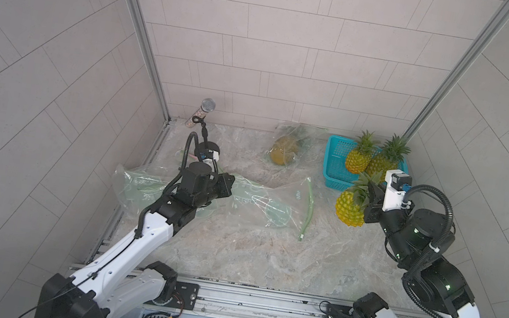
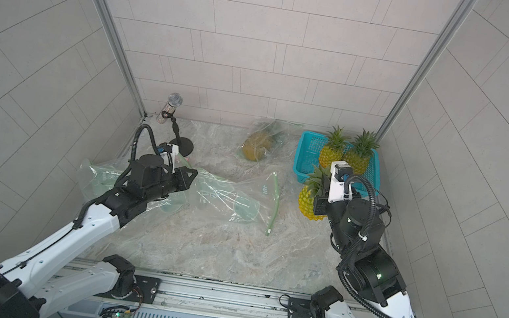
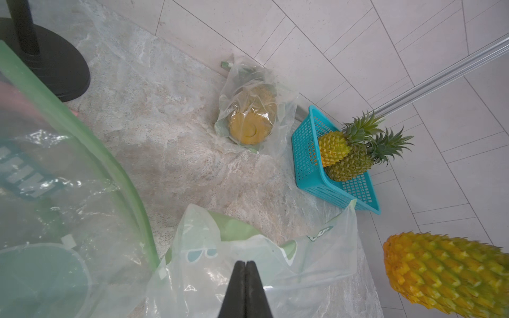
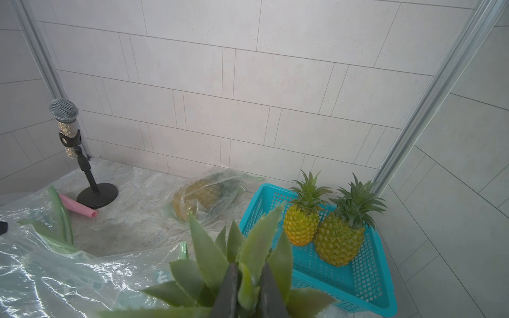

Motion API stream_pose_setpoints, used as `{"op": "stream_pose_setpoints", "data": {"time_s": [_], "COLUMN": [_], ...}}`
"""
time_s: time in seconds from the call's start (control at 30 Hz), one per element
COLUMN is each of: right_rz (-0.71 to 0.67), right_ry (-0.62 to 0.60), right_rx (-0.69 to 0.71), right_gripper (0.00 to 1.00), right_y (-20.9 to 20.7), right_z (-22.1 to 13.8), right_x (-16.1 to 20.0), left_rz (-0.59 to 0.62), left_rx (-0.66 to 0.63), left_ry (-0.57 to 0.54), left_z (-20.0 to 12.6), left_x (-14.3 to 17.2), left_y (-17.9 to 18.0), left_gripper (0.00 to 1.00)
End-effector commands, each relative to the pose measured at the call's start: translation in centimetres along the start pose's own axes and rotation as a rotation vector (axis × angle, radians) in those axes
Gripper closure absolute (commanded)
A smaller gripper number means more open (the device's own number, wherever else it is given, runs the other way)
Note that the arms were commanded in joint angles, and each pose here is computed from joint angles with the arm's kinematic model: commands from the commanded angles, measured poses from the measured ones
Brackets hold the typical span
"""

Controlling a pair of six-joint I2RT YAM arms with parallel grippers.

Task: Open the zip-top bag and take out the pineapple
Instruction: Place the zipper food storage bag at the center of the board.

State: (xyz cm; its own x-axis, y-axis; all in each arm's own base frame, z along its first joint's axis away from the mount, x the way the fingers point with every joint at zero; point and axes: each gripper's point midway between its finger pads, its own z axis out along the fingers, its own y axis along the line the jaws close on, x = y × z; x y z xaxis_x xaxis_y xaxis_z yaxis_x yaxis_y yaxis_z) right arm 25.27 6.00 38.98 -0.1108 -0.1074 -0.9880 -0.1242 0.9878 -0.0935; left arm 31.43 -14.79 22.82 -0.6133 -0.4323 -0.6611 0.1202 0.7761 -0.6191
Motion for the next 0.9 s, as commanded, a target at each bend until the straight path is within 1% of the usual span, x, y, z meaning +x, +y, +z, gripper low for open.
{"op": "stream_pose_setpoints", "data": {"time_s": [0.0,0.1,0.27,0.3,0.57,0.7,0.87], "right_rz": [0.035,0.060,0.090,0.091,0.115,0.155,0.181], "right_ry": [-0.131,-0.115,-0.113,-0.119,-0.103,-0.094,-0.109], "right_rx": [-0.003,-0.011,-0.022,-0.015,-0.001,-0.034,-0.065], "right_gripper": [1.00,1.00,1.00,1.00,1.00,1.00,1.00], "right_y": [-0.8,-1.3,-2.3,-2.6,-4.4,-4.9,-5.1], "right_z": [-0.7,0.1,1.1,1.2,3.5,5.5,7.0], "right_x": [-4.3,-4.4,-5.4,-5.9,-7.5,-7.9,-8.9], "left_rz": [-0.003,-0.015,-0.008,-0.030,-0.027,-0.028,-0.037], "left_rx": [0.066,0.100,0.103,0.104,0.092,0.052,0.063], "left_ry": [-0.004,0.038,0.097,0.107,0.184,0.157,0.132], "left_z": [0.2,0.9,2.1,2.4,5.1,6.2,7.8], "left_x": [-0.9,-0.1,1.9,2.4,6.9,8.7,10.5], "left_y": [-1.7,-2.4,-3.0,-3.2,-5.0,-5.6,-7.7], "left_gripper": [1.00,1.00,1.00,1.00,1.00,1.00,1.00]}}
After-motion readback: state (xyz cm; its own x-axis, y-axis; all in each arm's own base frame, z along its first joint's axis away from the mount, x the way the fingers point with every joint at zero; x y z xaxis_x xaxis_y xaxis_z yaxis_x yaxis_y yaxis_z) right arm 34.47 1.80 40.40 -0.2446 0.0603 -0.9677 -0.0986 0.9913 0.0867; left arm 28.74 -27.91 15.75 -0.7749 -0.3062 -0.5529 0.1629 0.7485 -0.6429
